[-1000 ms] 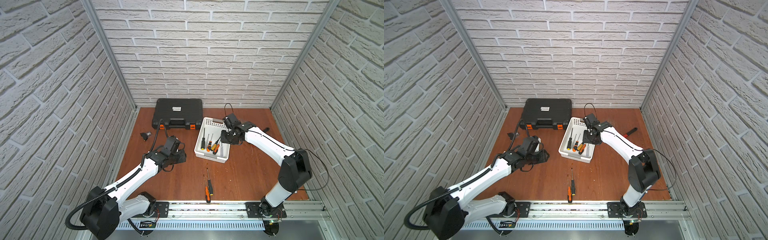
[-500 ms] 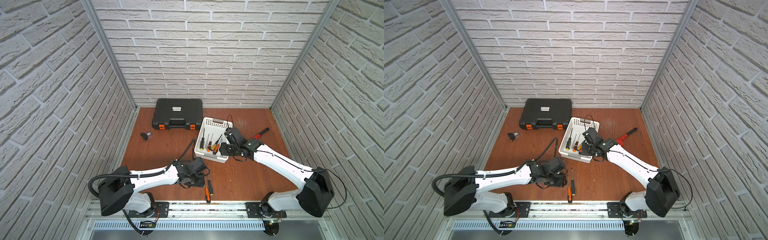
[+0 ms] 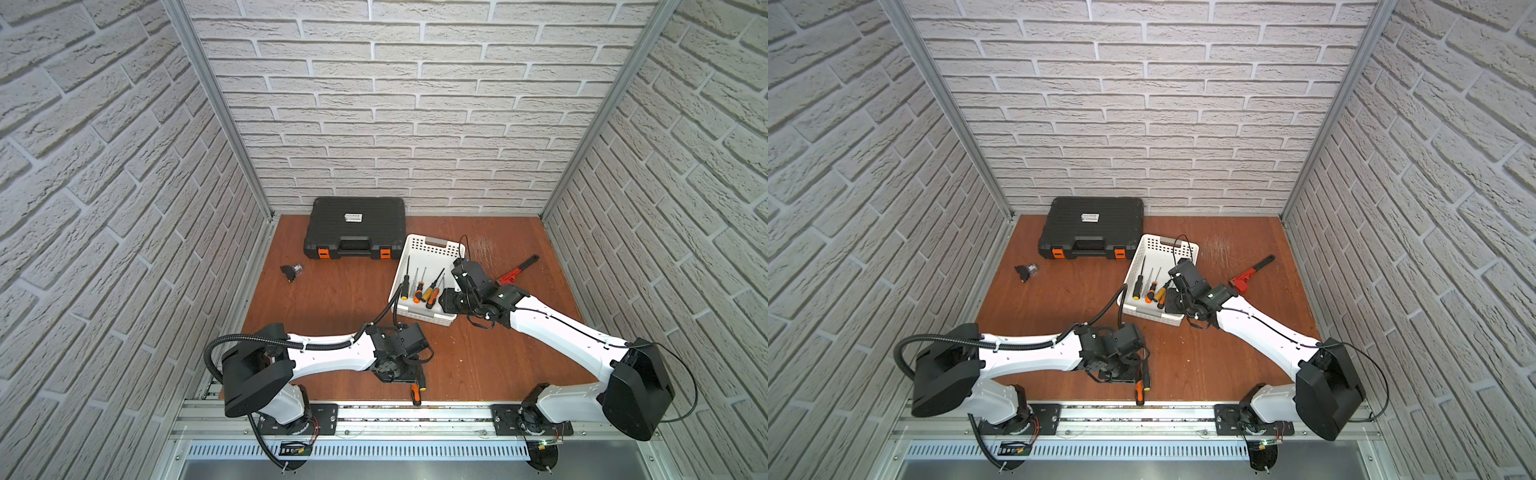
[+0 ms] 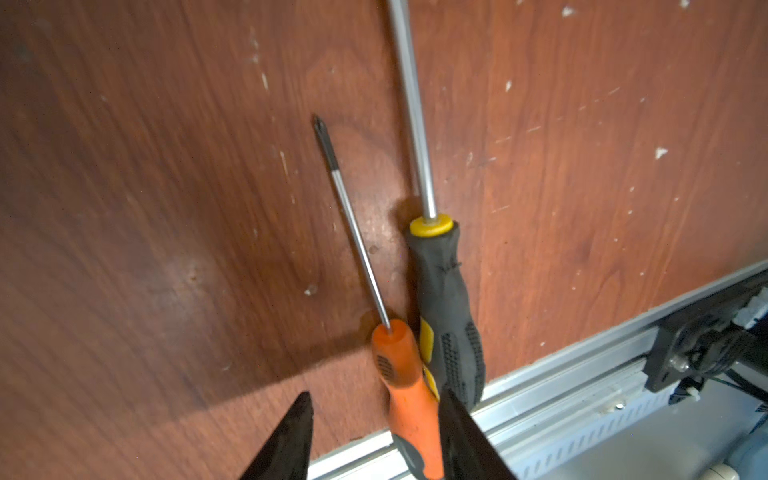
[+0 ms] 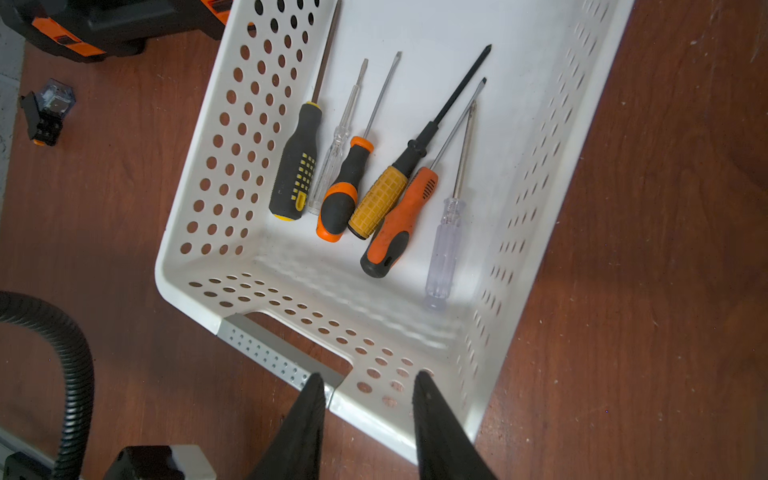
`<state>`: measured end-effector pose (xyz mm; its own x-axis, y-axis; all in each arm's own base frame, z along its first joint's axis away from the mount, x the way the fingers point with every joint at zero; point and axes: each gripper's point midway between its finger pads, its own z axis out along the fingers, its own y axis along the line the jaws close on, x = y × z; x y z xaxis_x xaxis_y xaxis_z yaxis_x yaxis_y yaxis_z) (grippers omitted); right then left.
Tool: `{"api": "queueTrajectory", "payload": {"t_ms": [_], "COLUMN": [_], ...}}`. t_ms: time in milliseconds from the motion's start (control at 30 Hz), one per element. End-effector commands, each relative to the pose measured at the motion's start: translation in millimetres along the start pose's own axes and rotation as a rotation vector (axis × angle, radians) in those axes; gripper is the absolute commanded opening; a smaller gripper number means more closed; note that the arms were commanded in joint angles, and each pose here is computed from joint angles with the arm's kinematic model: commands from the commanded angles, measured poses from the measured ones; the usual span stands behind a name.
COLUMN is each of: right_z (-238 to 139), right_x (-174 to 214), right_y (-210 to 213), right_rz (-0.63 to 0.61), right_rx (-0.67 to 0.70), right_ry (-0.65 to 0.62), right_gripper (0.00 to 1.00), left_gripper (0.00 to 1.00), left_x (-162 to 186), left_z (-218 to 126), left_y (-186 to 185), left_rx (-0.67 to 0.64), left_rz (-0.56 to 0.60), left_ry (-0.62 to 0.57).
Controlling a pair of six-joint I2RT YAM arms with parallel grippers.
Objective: Put the screwdriver in the bin
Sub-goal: 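Reach the left gripper down to the orange-handled screwdriver while the right gripper withdraws, then grasp the orange-handled screwdriver with the left gripper and lift it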
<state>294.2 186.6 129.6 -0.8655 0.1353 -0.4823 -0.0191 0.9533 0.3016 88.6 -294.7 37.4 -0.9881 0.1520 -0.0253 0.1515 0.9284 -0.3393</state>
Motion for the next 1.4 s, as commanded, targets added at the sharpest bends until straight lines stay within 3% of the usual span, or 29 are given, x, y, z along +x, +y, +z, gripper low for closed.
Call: {"api": "queueTrajectory", "payload": {"t_ms": [0,1100,1200,1367], "right_z": [-3,-1,-2,-4], "right_x": [-9,-1,0,0], "right_y": [7,1,0,-2], "right_rz": [0.012,0.021,0.025,0.034], "right_rx": [-0.041,-0.051,-0.053,-0.051], "right_ry": [-0.044,-0.048,-0.05,-0.059], "right_gripper": [0.37,0.37,0.38,0.37], "left_gripper": [0.5,0.45,0.4,0.22], "left_x": [3,23,23,24], "left_z": [-1,18,22,22], "left_y": [-4,16,17,23], "left_rx": [-0.004,-0.219,-0.231,-0.25], "left_rz": [0.0,0.012,0.018,0.012], "left_ry": [0.02,0.151,0.162,0.163]}}
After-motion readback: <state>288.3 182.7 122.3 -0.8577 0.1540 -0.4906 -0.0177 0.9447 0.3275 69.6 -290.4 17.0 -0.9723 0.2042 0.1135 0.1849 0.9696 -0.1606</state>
